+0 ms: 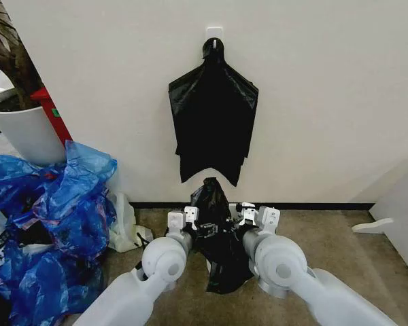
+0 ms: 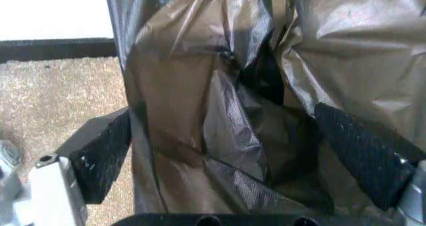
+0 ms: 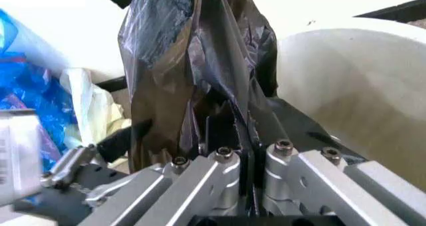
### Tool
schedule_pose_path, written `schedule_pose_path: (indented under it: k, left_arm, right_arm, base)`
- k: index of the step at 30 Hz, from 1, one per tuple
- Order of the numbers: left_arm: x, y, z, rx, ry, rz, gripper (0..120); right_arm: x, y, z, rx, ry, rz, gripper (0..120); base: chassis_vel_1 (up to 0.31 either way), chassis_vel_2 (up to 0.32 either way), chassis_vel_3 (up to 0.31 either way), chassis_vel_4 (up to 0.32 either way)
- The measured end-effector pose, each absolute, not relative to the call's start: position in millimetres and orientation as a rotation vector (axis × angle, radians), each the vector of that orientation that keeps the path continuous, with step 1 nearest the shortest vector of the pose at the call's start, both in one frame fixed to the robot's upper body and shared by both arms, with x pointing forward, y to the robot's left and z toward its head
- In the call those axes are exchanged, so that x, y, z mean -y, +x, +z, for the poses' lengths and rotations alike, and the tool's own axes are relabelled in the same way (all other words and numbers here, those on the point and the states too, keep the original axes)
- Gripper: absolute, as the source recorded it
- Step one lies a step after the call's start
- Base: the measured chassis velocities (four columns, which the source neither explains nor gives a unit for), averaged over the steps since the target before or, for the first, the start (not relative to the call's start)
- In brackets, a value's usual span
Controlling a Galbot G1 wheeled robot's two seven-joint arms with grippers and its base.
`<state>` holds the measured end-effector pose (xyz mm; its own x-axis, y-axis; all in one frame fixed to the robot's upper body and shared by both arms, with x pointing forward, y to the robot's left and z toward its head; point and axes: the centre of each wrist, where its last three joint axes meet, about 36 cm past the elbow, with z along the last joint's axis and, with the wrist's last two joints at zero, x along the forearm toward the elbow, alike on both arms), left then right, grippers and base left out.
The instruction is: Place the garbage bag over the trash bin.
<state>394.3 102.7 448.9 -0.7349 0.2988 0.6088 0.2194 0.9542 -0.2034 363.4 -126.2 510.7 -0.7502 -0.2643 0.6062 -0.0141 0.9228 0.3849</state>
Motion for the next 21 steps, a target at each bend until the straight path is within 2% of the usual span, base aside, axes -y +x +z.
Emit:
schedule_pose_path:
  k: [21]
  left_arm:
    - [-79.0,418.2,412.0,2.363,-0.299,0.086,100]
  right_arm:
    - [130.6,362.2,513.3,2.37,0.184,-0.495,0]
  base:
    - [0.0,0.0,0.0,0.0]
